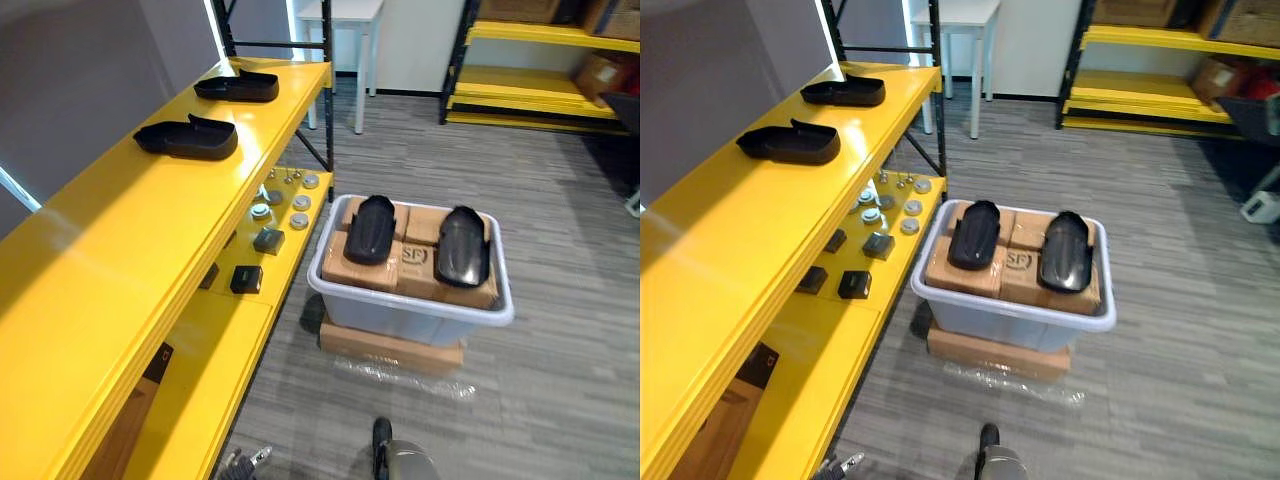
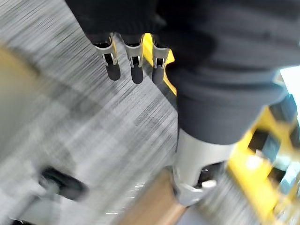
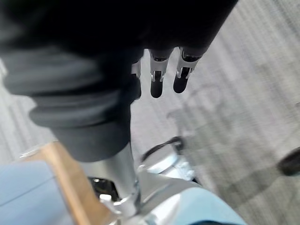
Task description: Walk over and take plastic housings, then place them on the shelf
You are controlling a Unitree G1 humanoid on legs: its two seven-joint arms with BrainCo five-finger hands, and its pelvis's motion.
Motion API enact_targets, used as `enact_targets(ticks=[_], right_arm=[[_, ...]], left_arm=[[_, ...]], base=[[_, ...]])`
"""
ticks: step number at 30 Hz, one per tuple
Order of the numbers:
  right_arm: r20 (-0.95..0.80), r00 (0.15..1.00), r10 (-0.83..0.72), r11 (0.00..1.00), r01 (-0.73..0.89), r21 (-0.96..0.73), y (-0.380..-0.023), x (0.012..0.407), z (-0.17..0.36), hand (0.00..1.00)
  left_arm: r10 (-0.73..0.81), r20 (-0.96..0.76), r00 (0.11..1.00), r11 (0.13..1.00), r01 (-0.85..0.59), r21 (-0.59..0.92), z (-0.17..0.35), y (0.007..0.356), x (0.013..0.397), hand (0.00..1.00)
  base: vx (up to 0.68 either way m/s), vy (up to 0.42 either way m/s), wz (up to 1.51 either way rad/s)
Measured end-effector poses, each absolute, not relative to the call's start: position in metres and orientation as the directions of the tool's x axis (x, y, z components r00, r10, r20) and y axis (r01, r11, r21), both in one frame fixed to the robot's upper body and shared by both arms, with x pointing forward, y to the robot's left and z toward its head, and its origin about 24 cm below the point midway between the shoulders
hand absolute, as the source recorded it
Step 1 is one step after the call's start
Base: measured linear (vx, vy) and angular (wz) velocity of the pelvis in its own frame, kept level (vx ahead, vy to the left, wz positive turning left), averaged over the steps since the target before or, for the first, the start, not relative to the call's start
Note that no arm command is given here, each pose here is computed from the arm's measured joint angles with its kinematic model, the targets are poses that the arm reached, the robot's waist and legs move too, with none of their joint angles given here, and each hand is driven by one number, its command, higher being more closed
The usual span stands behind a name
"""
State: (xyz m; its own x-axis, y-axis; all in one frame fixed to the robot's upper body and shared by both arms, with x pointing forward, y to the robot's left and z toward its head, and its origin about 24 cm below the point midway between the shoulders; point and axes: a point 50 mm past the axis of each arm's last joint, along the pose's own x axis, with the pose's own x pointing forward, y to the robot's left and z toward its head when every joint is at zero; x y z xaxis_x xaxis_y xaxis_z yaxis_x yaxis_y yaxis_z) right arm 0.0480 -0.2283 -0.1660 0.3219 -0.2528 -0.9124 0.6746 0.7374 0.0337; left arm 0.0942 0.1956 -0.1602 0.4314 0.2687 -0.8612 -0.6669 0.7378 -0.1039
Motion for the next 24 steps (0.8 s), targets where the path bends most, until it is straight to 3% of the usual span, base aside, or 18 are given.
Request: enact_targets(ticks=[5,7,11,14,19,24], right_arm=[[-0.903,0.325,-0.279,0.715,0.699,0.031,-0.232,0.052,-0.164,0.0],[-0.876,0.364,-0.318,0.698,0.714,0.043,-0.24,0.062,-0.159,0.0],[-0.845,0.419,-0.332,0.752,0.659,0.031,-0.236,0.071,-0.153,0.0],[-0.772,0.559,-0.304,0.835,0.547,0.067,-0.225,0.096,-0.138,0.0],[-0.563,0.761,-0.323,0.909,0.415,0.04,-0.229,0.103,-0.083,0.0],[-0.376,0.834,-0.403,0.9,0.436,0.002,-0.254,0.109,-0.039,0.0]], left_arm=[[0.29,-0.851,0.437,0.737,-0.669,-0.092,-0.158,0.207,0.096,0.0],[0.28,-0.859,0.428,0.733,-0.673,-0.097,-0.16,0.2,0.093,0.0],[0.262,-0.859,0.439,0.784,-0.616,-0.075,-0.16,0.201,0.1,0.0],[0.269,-0.847,0.458,0.812,-0.58,-0.056,-0.157,0.209,0.107,0.0],[0.296,-0.827,0.477,0.84,-0.543,-0.012,-0.152,0.222,0.109,0.0],[0.281,-0.84,0.464,0.874,-0.485,0.024,-0.155,0.221,0.096,0.0]], base=[[0.54,-0.121,-0.06],[0.43,0.111,-0.4],[0.32,0.188,-0.27],[0.21,0.138,-0.4],[0.1,0.057,-0.23],[0.05,0.0,-0.27]])
